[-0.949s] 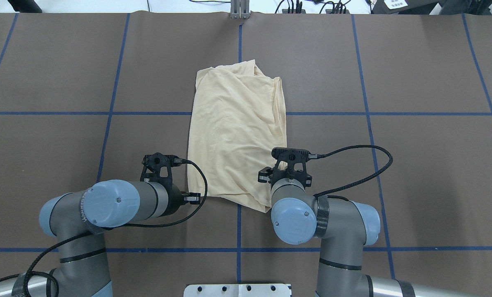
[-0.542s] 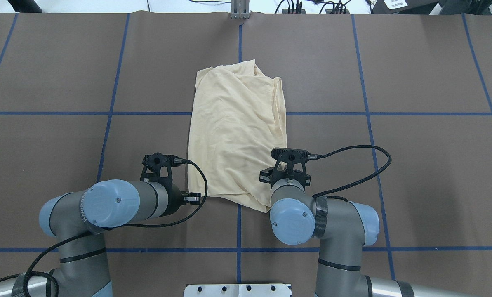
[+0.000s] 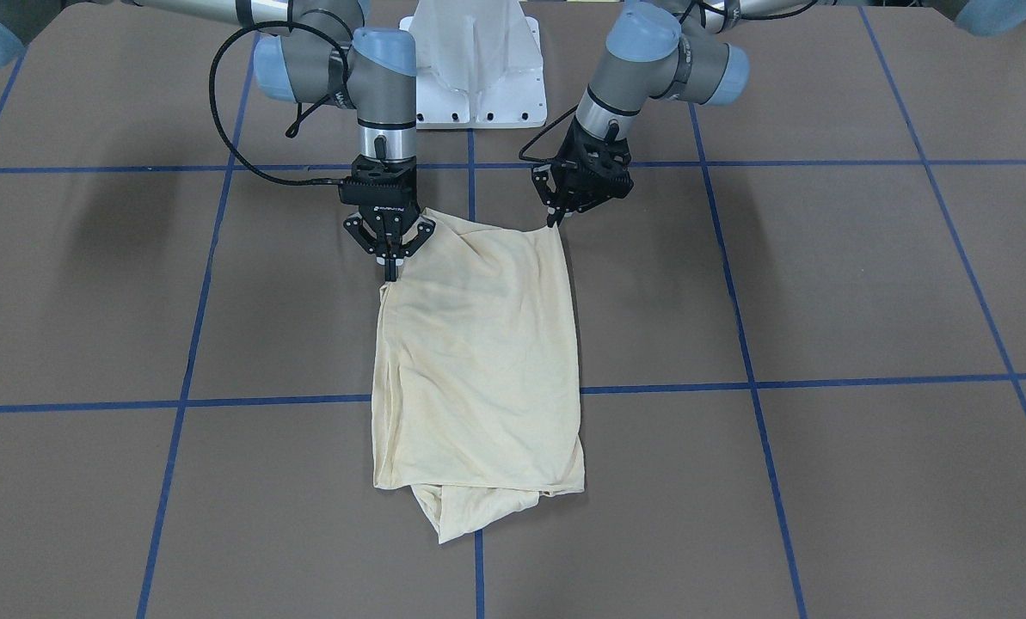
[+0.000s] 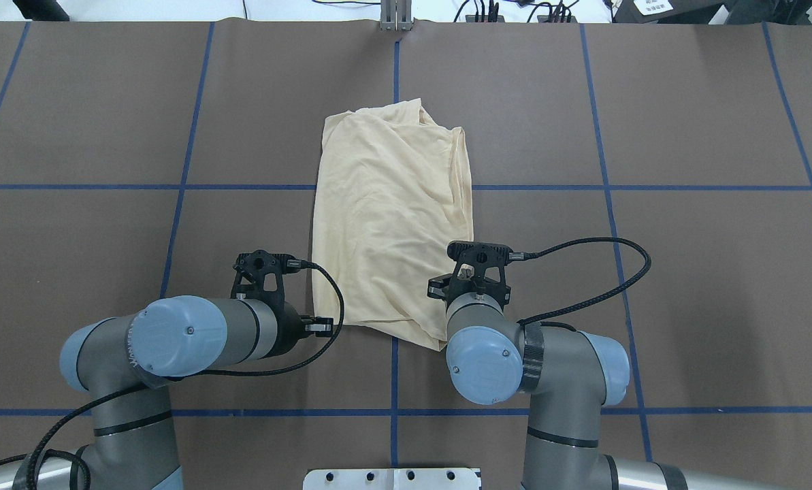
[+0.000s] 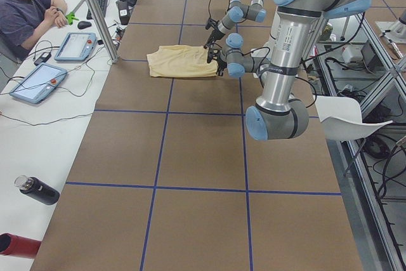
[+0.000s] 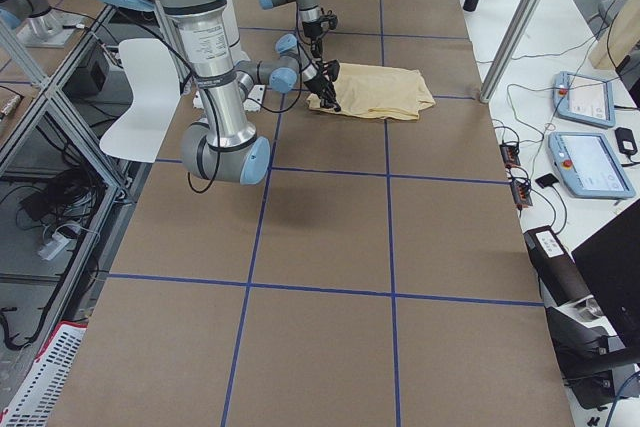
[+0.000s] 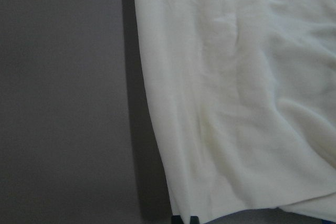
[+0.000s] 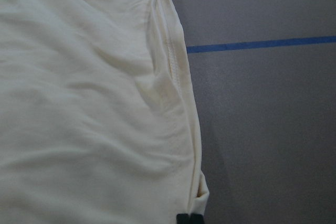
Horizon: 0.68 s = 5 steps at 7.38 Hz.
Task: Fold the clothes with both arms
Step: 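Lift the near edge with both grippers and fold it farther away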
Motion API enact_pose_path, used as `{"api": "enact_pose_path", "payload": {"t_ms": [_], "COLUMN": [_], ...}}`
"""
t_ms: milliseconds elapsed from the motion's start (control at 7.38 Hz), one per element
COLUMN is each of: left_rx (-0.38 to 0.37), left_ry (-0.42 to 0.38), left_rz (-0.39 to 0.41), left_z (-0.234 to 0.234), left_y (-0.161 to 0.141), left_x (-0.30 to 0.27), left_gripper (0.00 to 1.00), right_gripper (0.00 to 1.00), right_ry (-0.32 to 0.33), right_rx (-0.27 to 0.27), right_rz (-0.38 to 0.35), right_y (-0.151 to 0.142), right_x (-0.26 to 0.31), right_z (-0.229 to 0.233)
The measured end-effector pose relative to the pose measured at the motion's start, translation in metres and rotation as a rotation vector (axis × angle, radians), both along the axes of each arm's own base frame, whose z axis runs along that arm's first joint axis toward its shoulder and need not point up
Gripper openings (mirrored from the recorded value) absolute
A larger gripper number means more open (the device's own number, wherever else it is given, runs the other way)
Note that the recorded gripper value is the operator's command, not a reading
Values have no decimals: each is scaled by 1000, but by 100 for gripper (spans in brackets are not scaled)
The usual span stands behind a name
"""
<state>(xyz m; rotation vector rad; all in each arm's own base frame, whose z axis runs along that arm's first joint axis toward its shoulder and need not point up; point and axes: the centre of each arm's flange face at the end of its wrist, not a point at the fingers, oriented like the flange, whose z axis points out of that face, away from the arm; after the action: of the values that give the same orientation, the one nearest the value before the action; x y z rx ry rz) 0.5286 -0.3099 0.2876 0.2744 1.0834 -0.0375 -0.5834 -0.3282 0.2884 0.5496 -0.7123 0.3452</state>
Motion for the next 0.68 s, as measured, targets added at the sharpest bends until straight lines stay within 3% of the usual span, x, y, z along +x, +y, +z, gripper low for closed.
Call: {"api": "enact_pose_path", "payload": {"t_ms": [271, 678], "left_rx": [-17, -88], "left_ry": [31, 57], "left_rz": [11, 69], "left_z": [-29, -84], "left_y": [19, 82], "left_x": [-16, -47], "left_gripper": [0, 0], "right_gripper": [0, 0], "right_ry": [-46, -100], "right_rx": [7, 17], "right_rz": [-22, -86], "right_y": [17, 66], "right_x": [22, 75], "right_z": [-11, -12]}}
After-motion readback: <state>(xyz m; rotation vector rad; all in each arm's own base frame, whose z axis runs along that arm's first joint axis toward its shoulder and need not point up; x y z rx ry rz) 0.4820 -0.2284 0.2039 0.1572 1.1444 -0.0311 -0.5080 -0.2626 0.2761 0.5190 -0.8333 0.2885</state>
